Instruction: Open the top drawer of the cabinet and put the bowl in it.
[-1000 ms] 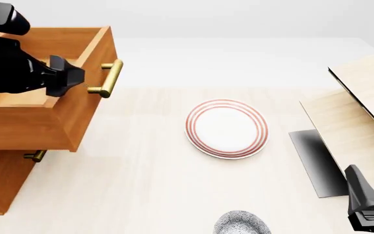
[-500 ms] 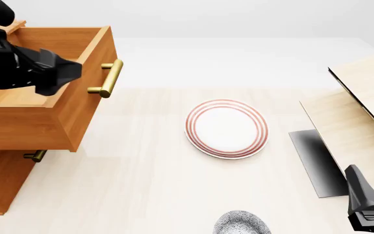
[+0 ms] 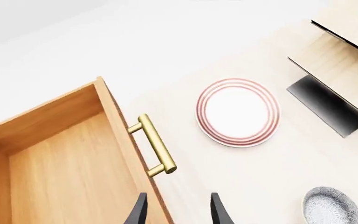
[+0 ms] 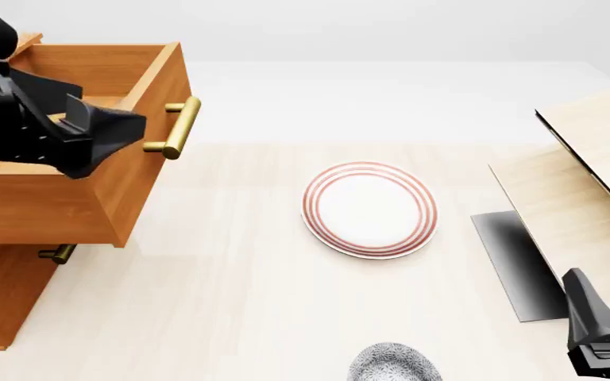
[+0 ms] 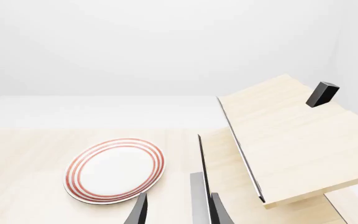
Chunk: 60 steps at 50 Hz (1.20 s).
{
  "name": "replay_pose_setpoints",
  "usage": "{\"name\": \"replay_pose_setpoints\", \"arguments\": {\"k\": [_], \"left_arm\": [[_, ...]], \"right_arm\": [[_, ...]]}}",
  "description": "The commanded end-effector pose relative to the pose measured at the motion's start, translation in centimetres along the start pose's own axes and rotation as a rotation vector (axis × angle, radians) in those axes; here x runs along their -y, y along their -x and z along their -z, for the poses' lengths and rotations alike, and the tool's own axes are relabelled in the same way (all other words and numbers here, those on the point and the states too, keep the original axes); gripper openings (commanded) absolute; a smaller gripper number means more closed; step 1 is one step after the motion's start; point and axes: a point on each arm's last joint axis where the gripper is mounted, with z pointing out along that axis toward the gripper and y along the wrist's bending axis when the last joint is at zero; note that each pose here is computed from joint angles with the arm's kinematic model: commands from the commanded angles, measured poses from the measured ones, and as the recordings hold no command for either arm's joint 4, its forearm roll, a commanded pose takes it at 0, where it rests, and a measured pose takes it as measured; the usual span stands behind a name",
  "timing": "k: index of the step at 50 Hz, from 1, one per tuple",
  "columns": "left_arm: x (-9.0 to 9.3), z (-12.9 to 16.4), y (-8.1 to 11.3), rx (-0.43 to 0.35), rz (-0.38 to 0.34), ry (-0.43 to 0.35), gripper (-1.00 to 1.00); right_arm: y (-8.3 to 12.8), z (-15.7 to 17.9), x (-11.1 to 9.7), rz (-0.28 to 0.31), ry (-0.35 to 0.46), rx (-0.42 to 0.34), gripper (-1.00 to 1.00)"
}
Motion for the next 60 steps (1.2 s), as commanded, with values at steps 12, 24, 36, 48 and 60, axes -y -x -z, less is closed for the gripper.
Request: {"name": "replay_pose_setpoints", "arguments": {"k": [12, 24, 36, 48, 60], "left_arm": [[2.6, -1.3, -1.6, 0.005, -0.053, -0.122, 1.0], [4.0, -2.8, -2.9, 0.0, -0.076, -0.174, 1.0], [5.4, -4.9, -4.0, -0.012, -0.074, -0.222, 1.0], [6.8, -7.2, -6.0, -0.027, -0.049, -0.256, 1.0], [8.1, -9.0, -7.2, -0.026, -0.028, -0.286, 1.0]], "right_arm": [[0.0, 0.0, 0.0, 0.0, -0.001, 0.0, 1.0], [0.0, 0.0, 0.0, 0.0, -0.001, 0.0, 1.0], [0.0, 0.0, 0.0, 0.0, -0.001, 0.0, 1.0], [0.0, 0.0, 0.0, 0.0, 0.0, 0.0, 1.0], [0.0, 0.0, 0.0, 0.0, -0.001, 0.0, 1.0]]}}
